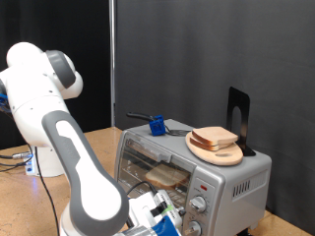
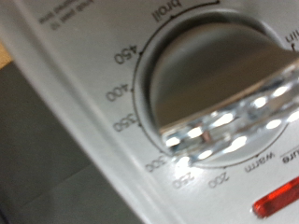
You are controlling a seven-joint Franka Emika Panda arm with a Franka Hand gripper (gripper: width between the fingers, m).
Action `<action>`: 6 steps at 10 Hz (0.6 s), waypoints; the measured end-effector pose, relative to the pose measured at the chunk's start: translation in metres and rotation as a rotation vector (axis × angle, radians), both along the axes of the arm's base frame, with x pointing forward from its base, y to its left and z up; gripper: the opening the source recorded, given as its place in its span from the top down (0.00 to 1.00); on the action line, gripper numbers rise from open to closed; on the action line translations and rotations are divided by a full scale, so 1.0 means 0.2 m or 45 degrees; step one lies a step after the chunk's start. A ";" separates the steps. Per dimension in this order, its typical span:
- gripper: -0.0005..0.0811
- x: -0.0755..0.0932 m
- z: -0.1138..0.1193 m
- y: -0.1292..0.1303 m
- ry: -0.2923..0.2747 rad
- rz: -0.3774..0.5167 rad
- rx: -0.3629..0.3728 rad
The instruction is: Make a piece of toast with the oven
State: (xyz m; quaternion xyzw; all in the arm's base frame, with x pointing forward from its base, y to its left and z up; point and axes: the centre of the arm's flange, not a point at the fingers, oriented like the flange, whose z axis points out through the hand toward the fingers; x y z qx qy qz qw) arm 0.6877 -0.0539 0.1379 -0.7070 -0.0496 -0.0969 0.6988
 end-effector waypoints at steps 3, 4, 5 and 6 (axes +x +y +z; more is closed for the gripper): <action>0.19 -0.04 0.04 -0.14 0.249 -0.054 -0.077; 0.19 -0.07 0.08 -0.19 0.346 -0.059 -0.093; 0.16 -0.11 0.12 -0.24 0.433 -0.047 -0.096; 0.16 -0.14 0.16 -0.29 0.499 -0.023 -0.091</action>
